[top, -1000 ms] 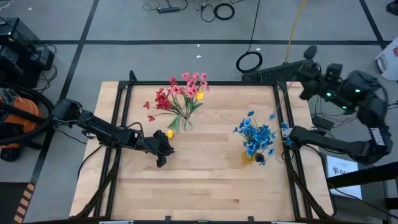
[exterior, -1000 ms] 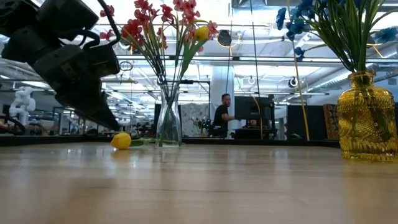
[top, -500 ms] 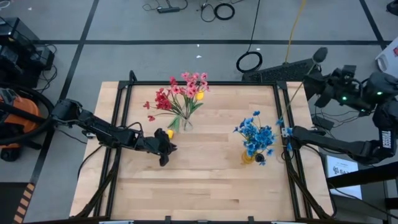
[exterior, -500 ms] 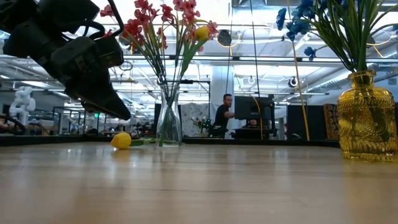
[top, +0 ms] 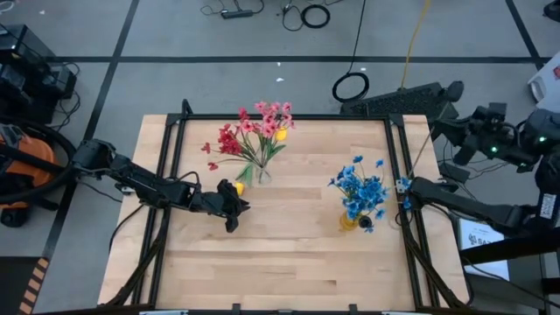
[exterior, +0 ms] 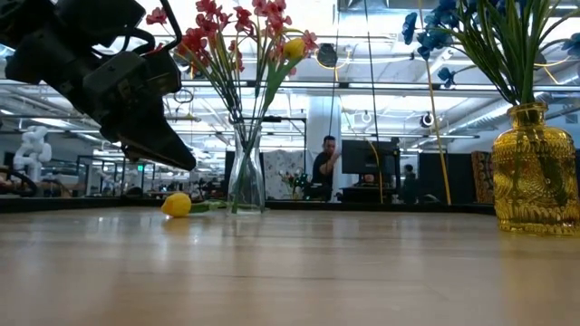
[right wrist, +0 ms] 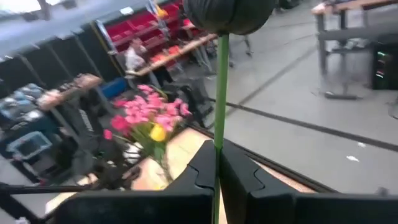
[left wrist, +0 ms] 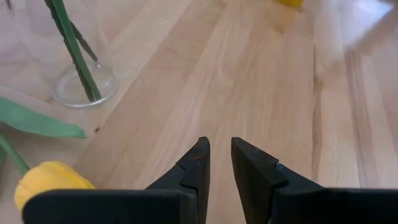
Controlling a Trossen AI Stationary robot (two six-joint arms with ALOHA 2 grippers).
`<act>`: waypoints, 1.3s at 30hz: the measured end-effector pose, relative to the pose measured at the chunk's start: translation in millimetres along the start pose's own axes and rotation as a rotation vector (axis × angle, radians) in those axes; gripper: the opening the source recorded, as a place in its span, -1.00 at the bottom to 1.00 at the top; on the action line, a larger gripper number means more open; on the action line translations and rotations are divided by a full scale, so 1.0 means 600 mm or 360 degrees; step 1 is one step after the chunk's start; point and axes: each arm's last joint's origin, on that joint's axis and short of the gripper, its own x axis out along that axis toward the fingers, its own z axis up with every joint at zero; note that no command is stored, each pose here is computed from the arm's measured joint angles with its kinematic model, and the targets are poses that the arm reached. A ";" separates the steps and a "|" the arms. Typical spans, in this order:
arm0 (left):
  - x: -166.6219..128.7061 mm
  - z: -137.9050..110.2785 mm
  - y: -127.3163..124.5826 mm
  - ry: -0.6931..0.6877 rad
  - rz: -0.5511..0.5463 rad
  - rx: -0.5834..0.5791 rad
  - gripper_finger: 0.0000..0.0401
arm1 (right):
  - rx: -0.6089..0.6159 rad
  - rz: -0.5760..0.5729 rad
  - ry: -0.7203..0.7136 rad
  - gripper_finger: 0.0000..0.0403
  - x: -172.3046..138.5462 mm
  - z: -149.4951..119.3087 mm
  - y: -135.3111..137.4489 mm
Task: Sort flowers into vase by color
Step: Put the black flower into the yellow vase
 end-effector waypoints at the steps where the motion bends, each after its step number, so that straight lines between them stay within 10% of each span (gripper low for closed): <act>1: 0.000 0.001 0.000 -0.0013 0.0003 -0.0004 -0.64 | -0.0001 0.0036 -0.0033 -1.00 -0.001 -0.003 0.001; 26: 0.000 0.008 -0.001 -0.0119 0.0068 -0.0024 -0.64 | -0.0344 0.0142 -0.0351 -1.00 -0.048 -0.145 0.162; 39: 0.000 0.008 0.000 -0.0116 0.0069 -0.0022 -0.64 | -0.0368 0.0062 -0.0212 -1.00 -0.012 -0.159 0.148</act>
